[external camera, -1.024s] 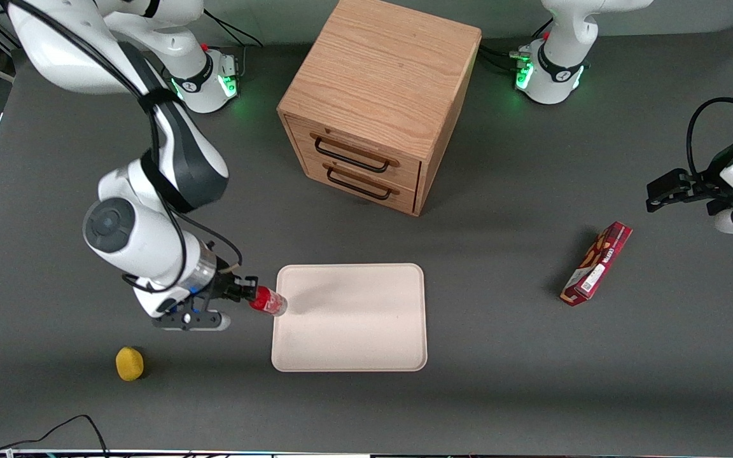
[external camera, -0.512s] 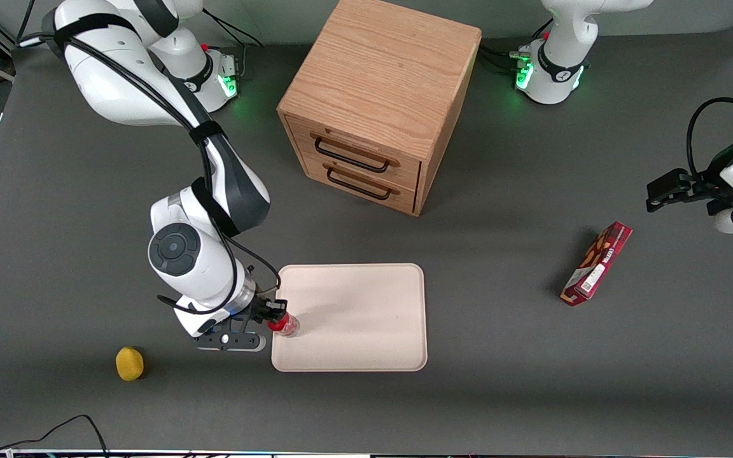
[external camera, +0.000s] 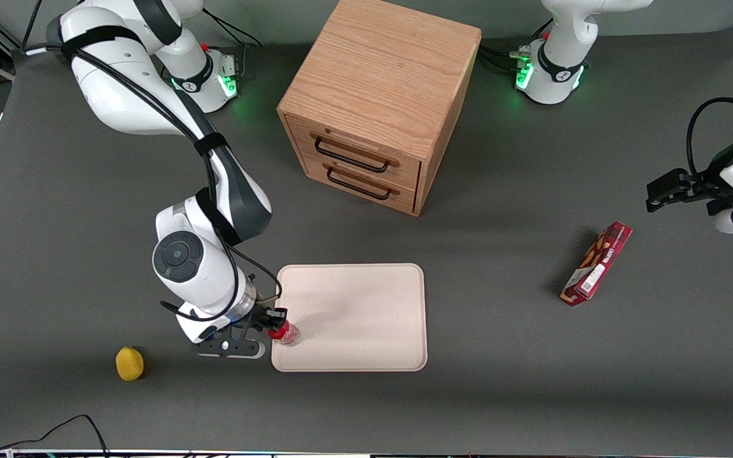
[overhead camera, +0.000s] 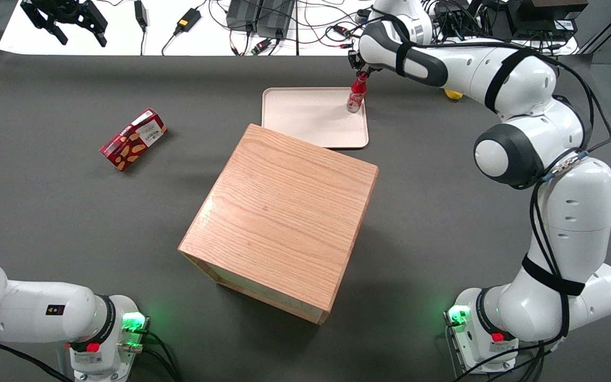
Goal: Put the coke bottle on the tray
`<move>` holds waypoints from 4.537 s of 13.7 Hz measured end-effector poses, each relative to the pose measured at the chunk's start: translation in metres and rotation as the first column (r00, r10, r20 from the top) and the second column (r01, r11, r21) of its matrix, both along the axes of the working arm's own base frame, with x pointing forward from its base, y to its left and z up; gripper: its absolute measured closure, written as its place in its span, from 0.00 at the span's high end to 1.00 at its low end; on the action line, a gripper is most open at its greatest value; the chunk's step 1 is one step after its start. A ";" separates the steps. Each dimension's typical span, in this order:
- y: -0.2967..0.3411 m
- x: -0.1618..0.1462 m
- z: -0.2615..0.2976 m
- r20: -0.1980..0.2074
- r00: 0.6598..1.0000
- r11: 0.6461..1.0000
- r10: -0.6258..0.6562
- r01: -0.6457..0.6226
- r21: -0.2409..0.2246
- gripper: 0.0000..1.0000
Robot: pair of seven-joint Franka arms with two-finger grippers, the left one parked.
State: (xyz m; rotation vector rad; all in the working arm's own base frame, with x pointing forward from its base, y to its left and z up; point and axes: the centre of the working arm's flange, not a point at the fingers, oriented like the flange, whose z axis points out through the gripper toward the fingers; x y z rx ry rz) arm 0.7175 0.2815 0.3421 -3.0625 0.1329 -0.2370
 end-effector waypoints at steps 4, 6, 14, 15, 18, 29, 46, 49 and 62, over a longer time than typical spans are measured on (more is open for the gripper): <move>0.000 0.001 0.004 0.008 1.000 1.000 -0.004 0.004 0.004 0.67; 0.000 0.002 0.007 0.014 1.000 1.000 -0.005 0.005 0.005 0.90; -0.027 -0.013 0.123 0.035 0.999 0.998 -0.020 0.022 -0.067 1.00; -0.040 -0.015 0.140 0.034 0.999 0.997 -0.025 0.027 -0.074 1.00; -0.082 -0.035 0.196 -0.018 0.999 0.991 0.045 -0.047 -0.127 1.00; -0.208 -0.123 0.272 -0.060 0.998 0.996 0.032 -0.037 -0.085 1.00; -0.308 -0.148 0.300 0.009 1.000 0.998 0.013 -0.012 -0.057 1.00; -0.309 -0.148 0.305 0.019 1.000 0.998 0.009 -0.008 -0.058 1.00; -0.309 -0.146 0.301 0.012 1.000 0.998 0.010 -0.009 -0.057 1.00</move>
